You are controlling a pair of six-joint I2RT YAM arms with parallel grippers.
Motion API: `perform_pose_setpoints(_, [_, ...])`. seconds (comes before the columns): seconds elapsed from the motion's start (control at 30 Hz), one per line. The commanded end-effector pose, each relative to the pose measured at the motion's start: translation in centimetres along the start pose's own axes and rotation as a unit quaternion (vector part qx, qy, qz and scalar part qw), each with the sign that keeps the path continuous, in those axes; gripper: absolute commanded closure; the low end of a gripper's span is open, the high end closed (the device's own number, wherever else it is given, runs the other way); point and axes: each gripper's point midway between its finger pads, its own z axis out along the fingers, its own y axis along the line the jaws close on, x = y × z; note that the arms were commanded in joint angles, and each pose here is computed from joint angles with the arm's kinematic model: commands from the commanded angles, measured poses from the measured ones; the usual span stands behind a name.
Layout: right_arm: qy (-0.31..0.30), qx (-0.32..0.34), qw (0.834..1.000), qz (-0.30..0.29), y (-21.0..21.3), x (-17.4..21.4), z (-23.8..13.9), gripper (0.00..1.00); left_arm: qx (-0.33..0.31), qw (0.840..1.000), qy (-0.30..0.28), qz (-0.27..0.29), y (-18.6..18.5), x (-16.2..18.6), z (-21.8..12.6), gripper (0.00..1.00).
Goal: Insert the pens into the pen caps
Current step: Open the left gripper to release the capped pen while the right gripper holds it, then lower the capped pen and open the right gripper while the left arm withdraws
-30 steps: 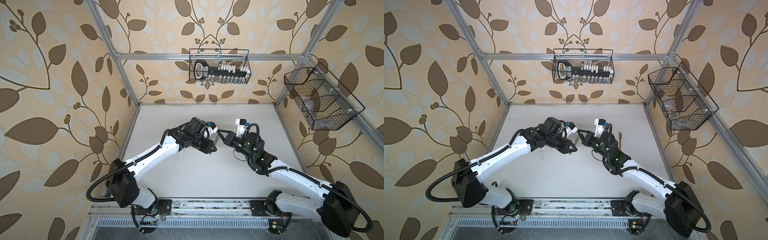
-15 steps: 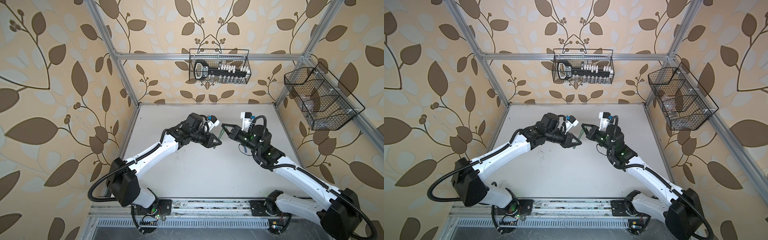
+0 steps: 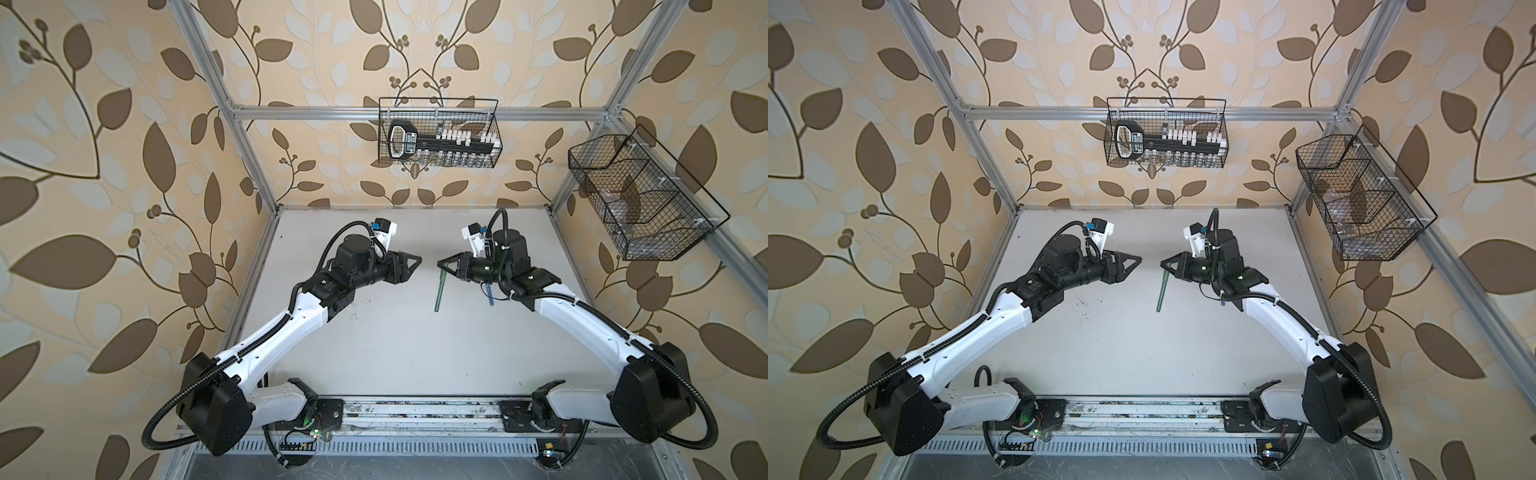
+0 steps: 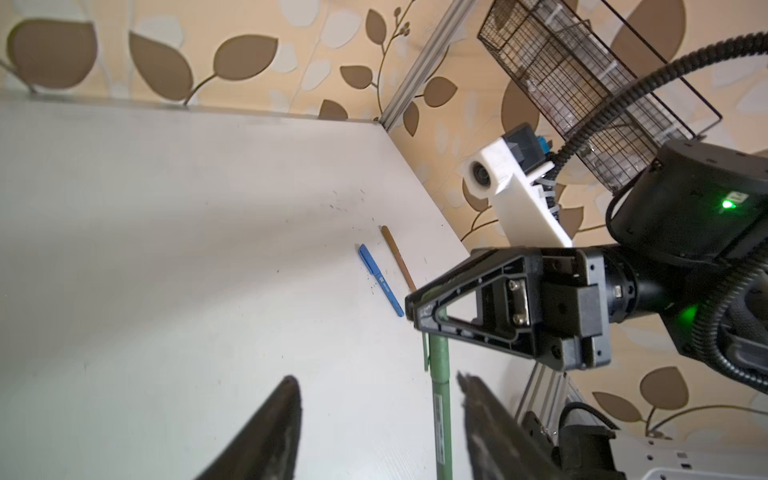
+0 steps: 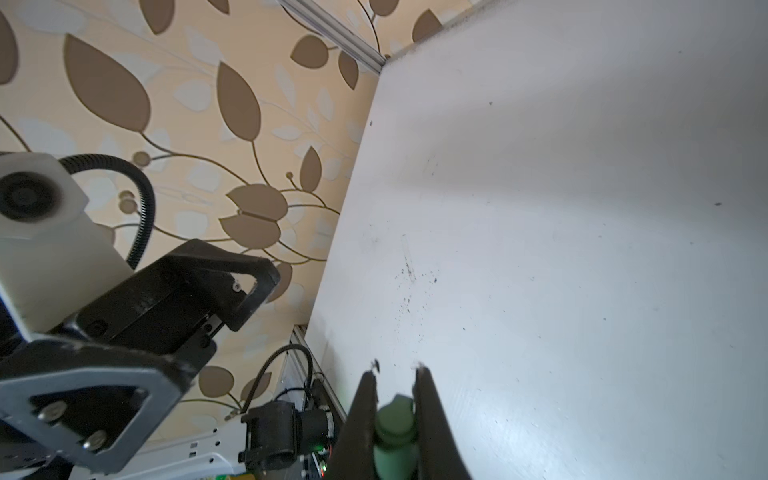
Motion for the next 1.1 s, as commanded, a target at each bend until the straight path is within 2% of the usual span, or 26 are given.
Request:
perform_pose_setpoints(0.0, [0.040, 0.104, 0.993, -0.046, -3.9, 0.2, -0.5, 1.00, -0.132, 0.991, -0.029, -0.012, 4.0, 0.0, -3.5, 0.07])
perform_pose_setpoints(0.07, [0.058, 0.170, 0.982, -0.052, -7.2, 0.2, -0.7, 1.00, -0.234, 0.971, -0.041, -0.013, 7.5, 0.7, -6.2, 0.01])
perform_pose_setpoints(0.2, [0.098, 0.233, 0.967, -0.037, -12.7, 0.3, -0.4, 1.00, -0.412, 0.907, -0.087, 0.001, 13.5, 1.9, -12.3, 0.01])
perform_pose_setpoints(0.3, [0.128, 0.249, 0.959, -0.029, -15.7, 1.0, 0.7, 1.00, -0.472, 0.875, -0.107, 0.000, 16.2, 2.8, -15.0, 0.01])
perform_pose_setpoints(0.37, [0.136, 0.254, 0.957, -0.031, -17.0, 0.7, 1.7, 1.00, -0.520, 0.846, -0.121, -0.010, 18.0, 3.6, -16.7, 0.01])
perform_pose_setpoints(0.43, [0.149, 0.264, 0.952, -0.031, -18.4, 1.0, 2.6, 1.00, -0.551, 0.824, -0.129, -0.016, 19.5, 4.5, -17.6, 0.01])
perform_pose_setpoints(0.67, [0.174, 0.284, 0.942, -0.028, -21.6, 2.0, 4.6, 1.00, -0.568, 0.813, -0.117, -0.053, 22.2, 6.8, -17.3, 0.01])
perform_pose_setpoints(0.7, [0.174, 0.289, 0.941, -0.030, -22.0, 2.0, 4.7, 0.98, -0.569, 0.812, -0.116, -0.056, 22.4, 6.9, -17.1, 0.01])
perform_pose_setpoints(0.73, [0.175, 0.296, 0.939, -0.031, -22.4, 1.9, 4.7, 0.91, -0.571, 0.811, -0.113, -0.059, 22.7, 7.0, -17.1, 0.01])
perform_pose_setpoints(0.83, [0.174, 0.306, 0.935, -0.037, -22.9, 1.6, 4.8, 0.84, -0.579, 0.806, -0.105, -0.063, 23.6, 7.2, -16.9, 0.01])
perform_pose_setpoints(1.07, [0.138, 0.319, 0.936, -0.060, -22.2, -1.2, 4.5, 0.62, -0.602, 0.789, -0.104, -0.061, 26.0, 6.9, -17.0, 0.01])
